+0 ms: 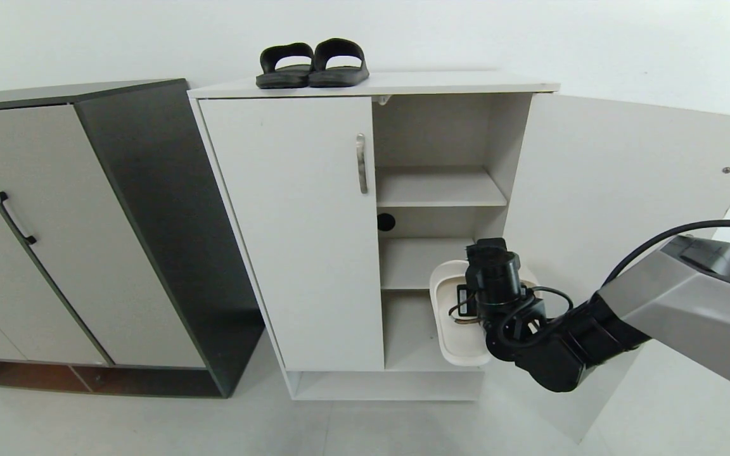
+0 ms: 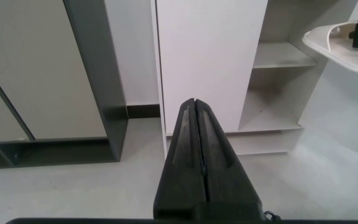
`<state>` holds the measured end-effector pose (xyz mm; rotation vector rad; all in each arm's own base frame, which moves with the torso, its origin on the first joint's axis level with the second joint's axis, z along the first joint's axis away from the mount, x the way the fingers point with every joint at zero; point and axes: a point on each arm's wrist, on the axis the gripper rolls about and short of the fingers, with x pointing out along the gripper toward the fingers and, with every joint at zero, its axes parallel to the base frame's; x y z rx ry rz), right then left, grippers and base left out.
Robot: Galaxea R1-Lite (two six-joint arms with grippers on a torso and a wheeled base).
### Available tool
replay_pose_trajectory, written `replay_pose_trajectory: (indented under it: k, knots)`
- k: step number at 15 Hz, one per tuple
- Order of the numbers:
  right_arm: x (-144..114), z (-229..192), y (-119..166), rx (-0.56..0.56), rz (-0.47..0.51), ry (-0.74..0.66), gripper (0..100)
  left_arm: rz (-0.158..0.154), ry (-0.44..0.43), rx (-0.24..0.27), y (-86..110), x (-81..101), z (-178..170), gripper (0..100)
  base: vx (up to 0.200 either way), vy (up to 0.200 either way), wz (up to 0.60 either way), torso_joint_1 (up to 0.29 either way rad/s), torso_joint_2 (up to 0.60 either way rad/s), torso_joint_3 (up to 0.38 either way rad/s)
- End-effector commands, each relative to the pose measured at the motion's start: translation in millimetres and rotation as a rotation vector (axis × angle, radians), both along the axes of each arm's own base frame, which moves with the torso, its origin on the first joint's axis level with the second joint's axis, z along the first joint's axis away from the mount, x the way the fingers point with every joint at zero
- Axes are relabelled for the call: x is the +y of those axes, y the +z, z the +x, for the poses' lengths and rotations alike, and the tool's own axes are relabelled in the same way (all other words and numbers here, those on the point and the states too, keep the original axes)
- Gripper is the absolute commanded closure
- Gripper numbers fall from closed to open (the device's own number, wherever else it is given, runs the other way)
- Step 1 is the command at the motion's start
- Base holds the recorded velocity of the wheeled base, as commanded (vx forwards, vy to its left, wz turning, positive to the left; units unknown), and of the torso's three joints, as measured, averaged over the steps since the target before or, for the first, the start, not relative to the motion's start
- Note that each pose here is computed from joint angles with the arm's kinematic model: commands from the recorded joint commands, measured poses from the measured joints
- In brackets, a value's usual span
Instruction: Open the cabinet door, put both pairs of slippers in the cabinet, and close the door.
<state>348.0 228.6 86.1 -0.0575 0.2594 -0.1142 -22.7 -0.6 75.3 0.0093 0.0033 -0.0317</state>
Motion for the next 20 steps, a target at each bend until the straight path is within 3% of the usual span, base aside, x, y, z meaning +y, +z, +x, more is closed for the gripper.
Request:
replay_pose_trajectory:
  k: [1,4,6,10,20]
  knots:
    - [-0.2,-0.4,2.1,-0.004,0.004,0.001,100,0.0,-0.001,0.001,0.0,0.0,0.1,100,0.0,0.0,0.0,0.0,0.0,0.0]
    - [2.4,-2.2,5.5,-0.032,0.02,0.012,100,0.0,0.001,0.001,0.0,0.0,0.1,100,0.0,0.0,0.0,0.0,0.0,0.0]
    - [23.1,-23.3,11.1,-0.039,0.057,0.154,100,0.001,-0.001,0.001,0.0,0.0,0.1,100,0.0,0.0,0.0,0.0,0.0,0.0]
    - [42.0,-34.4,3.4,-0.032,0.089,0.232,100,0.001,-0.001,0.001,0.0,0.0,0.1,100,0.0,0.0,0.0,0.0,0.0,0.0]
    - [52.8,-21.5,-30.3,0.009,0.069,0.219,100,0.003,0.001,0.001,0.0,0.0,0.1,100,0.0,0.0,0.0,0.001,0.0,-0.085]
